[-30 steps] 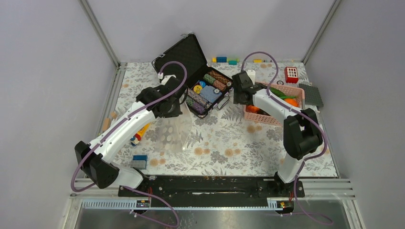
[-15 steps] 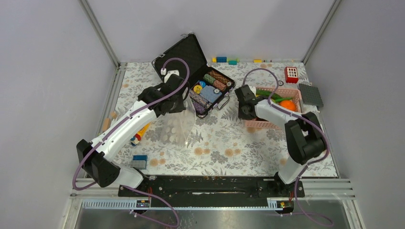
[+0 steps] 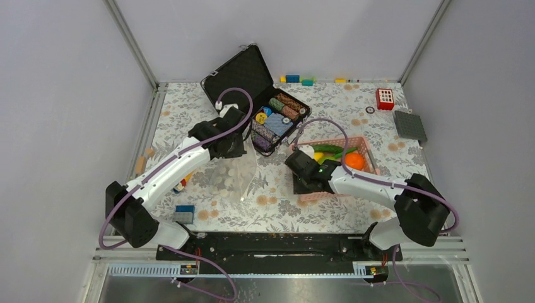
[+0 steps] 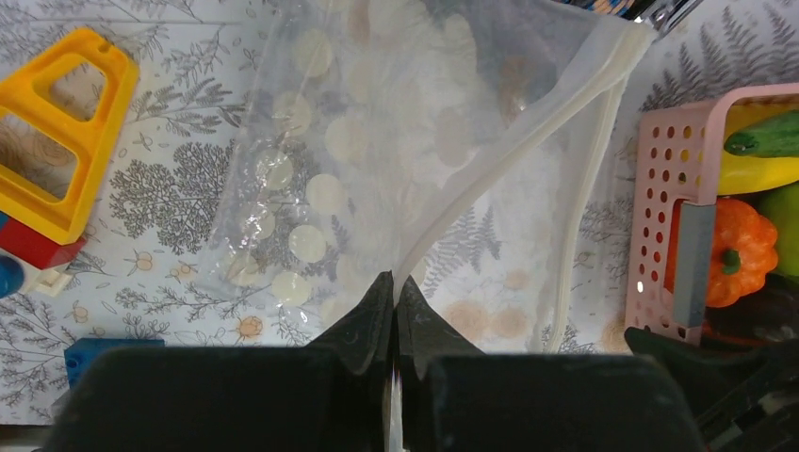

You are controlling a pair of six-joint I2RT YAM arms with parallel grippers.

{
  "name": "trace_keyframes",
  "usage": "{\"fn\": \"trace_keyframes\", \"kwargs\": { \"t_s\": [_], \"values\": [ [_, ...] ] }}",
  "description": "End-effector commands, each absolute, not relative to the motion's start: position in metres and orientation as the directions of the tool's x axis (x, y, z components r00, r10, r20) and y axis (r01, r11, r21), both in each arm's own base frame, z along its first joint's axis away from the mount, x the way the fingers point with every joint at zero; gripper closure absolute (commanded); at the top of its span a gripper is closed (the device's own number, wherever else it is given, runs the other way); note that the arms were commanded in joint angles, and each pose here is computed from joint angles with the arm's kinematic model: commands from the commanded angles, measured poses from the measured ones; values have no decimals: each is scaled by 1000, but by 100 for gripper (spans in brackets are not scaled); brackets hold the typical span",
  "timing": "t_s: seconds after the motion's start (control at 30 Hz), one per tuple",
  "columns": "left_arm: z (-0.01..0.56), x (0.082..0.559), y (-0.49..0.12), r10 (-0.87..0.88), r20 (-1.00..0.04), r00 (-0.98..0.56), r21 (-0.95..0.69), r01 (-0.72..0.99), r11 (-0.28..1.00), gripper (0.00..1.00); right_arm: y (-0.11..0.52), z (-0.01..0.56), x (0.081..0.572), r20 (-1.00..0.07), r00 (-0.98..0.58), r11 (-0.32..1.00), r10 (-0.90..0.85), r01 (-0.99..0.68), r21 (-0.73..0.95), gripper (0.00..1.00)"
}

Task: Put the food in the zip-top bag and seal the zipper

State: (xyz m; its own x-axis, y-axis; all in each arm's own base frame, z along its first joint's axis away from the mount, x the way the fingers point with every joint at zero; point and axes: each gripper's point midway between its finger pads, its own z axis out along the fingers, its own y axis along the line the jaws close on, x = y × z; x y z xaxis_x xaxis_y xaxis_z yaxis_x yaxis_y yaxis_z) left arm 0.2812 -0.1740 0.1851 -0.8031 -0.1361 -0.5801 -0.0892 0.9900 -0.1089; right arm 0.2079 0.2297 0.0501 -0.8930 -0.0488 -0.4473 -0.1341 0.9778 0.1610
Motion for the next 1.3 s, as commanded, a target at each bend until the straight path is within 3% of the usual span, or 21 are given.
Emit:
{"fn": "trace_keyframes", "kwargs": {
  "t_s": [0.0, 0.13, 0.27, 0.37, 0.47, 0.73, 0.83, 0.93, 1.27],
  "values": [
    [184, 272, -177, -184, -563, -806, -176, -101, 979, 100, 290, 72, 186, -409, -909, 906, 77, -107, 409, 72],
    [176, 265, -176, -187, -542, -819, -180, -104, 978, 100, 291, 88, 194, -506, -862, 896, 15, -214, 390, 41],
    [177, 265, -177, -181, -546, -818, -187, -92, 978, 100, 290, 124, 204, -665, -736, 845, -127, -431, 316, 20],
    [177, 264, -178, -175, -544, -821, -190, -83, 978, 100, 269, 142, 218, -775, -573, 824, -267, -552, 125, 14],
    [175, 261, -177, -173, -538, -825, -188, -82, 979, 100, 244, 143, 234, -802, -476, 832, -362, -553, -47, 7],
    [172, 261, -179, -172, -528, -832, -188, -82, 979, 100, 212, 126, 244, -706, -685, 929, -176, -354, 111, 12],
    [173, 263, -182, -172, -529, -831, -198, -76, 977, 100, 217, 123, 238, -692, -698, 914, -185, -381, 140, 14],
    [174, 262, -184, -164, -535, -828, -203, -63, 977, 100, 235, 119, 226, -670, -699, 852, -250, -488, 191, 26],
    [173, 259, -190, -139, -538, -831, -210, -27, 977, 100, 225, 91, 244, -615, -692, 866, -377, -500, 33, 40]
  ]
}}
